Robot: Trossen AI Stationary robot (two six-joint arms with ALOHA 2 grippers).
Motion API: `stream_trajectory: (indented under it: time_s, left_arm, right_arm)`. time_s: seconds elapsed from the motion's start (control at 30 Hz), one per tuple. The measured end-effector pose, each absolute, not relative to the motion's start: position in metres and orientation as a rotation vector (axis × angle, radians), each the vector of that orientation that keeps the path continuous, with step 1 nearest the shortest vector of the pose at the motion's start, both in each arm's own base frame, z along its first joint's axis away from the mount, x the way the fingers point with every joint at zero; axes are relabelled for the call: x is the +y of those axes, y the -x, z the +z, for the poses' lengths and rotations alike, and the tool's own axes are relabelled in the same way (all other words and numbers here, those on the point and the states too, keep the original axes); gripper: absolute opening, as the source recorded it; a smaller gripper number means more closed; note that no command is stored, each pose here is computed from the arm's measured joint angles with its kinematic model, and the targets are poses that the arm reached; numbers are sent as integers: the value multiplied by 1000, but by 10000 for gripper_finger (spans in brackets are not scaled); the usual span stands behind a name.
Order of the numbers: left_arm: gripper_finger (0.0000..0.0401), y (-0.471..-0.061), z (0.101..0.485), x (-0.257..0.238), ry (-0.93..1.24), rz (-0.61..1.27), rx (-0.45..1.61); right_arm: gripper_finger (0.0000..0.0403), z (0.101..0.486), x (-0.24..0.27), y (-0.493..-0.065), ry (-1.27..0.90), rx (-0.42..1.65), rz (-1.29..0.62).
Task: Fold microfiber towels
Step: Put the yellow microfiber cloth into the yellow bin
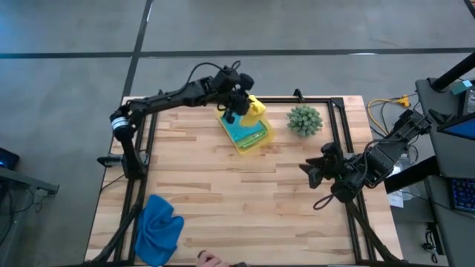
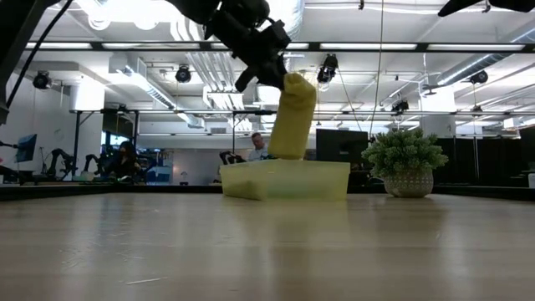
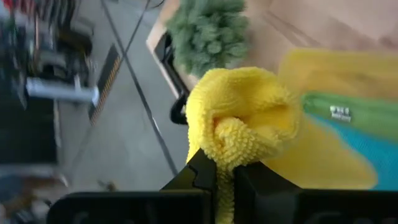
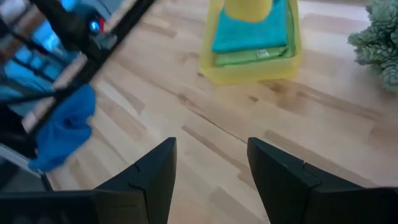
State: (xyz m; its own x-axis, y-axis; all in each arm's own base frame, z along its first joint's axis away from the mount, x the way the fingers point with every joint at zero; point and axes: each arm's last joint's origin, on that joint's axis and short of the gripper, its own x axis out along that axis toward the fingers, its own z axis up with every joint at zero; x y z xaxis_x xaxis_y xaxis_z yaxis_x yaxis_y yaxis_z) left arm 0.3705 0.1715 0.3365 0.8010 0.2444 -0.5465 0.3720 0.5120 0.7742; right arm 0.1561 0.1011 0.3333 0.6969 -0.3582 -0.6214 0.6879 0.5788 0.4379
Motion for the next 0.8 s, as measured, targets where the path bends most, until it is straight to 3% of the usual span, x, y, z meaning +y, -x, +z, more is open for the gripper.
stream_trajectory:
  time_s: [0.27,0.43,0.63,0.8]
  left_arm:
    - [0,-354,357,167,-827,-19,683]
    - [0,-348,364,163,-405,73,653]
    - [0,-340,357,170,64,-25,604]
    - [0,-336,349,173,309,-80,606]
  right_arm:
    - [192,336,101,-160,-754,371,-677]
    - [192,336,99,-161,-762,357,-691]
    - [192,335,97,-170,-749,318,-685]
    - [192,330,97,-178,-742,294,-668]
